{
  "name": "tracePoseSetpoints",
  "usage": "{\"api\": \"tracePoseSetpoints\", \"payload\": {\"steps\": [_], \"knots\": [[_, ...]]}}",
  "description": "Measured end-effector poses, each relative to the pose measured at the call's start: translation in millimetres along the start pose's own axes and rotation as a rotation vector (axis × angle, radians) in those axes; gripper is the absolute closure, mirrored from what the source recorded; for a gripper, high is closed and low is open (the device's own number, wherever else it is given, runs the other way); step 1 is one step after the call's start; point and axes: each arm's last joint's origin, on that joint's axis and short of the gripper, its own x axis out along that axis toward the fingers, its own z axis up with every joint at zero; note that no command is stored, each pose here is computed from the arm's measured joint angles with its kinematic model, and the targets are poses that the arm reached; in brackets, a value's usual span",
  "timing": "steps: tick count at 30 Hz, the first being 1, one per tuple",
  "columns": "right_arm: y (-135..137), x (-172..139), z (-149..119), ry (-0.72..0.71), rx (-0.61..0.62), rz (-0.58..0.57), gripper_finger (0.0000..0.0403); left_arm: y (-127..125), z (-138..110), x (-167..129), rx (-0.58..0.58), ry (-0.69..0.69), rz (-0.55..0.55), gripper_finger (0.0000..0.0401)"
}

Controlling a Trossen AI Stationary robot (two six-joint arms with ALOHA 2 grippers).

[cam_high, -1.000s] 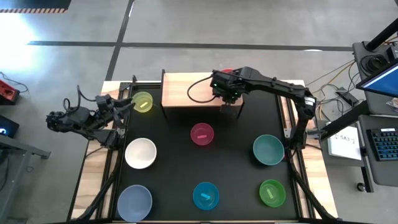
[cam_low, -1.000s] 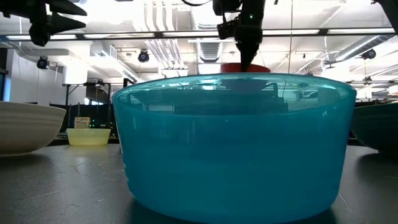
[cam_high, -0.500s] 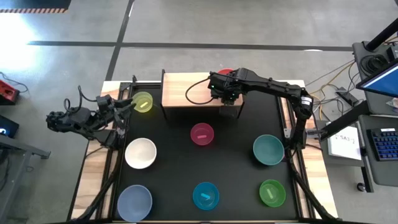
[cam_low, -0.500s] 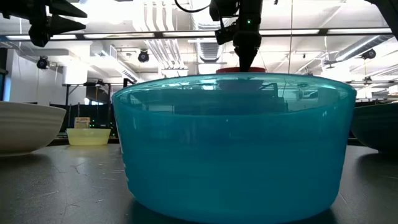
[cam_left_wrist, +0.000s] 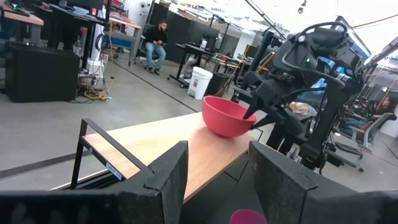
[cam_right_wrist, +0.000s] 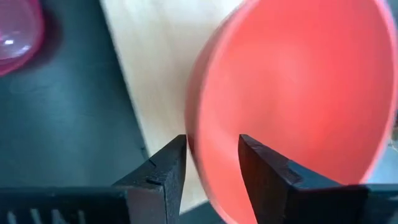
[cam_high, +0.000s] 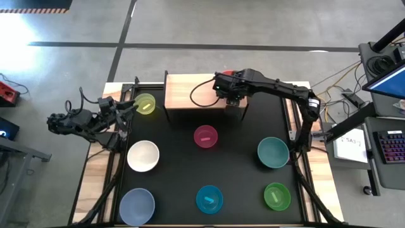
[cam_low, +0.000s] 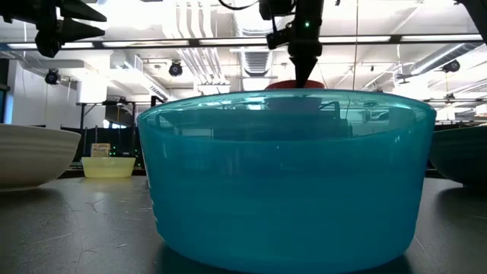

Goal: Place and stack bowls onto a shelf
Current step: Put the orange bowl on the shelf, then stack the white bowl on top of the orange bowl

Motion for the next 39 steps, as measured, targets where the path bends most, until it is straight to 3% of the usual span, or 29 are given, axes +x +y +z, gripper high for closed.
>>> {"api": "tracePoseSetpoints", "payload": {"steps": [8,15,24,33,39], "knots": [[-5.7,-26.5,-6.0,-0.079,0.045,-0.020,0.0263,-0.6,-0.6,0.5,-0.009,0.006,-0.004,0.0249],[-4.3,-55.1,-5.1,-0.174,0.055,-0.025,0.0263,-12.5,-8.6,8.4,0.013,0.109,-0.112,0.0249],[-0.8,-80.5,-6.3,-0.258,0.066,-0.023,0.0264,-31.8,-25.6,27.2,0.011,0.238,-0.080,0.0249],[10.9,-85.6,-9.7,-0.240,0.109,0.007,0.0264,-48.3,-50.7,41.0,-0.113,0.488,-0.119,0.0249],[23.5,-88.9,-10.6,-0.227,0.150,0.031,0.0264,-56.4,-70.4,45.8,-0.237,0.733,-0.121,0.0249]]}}
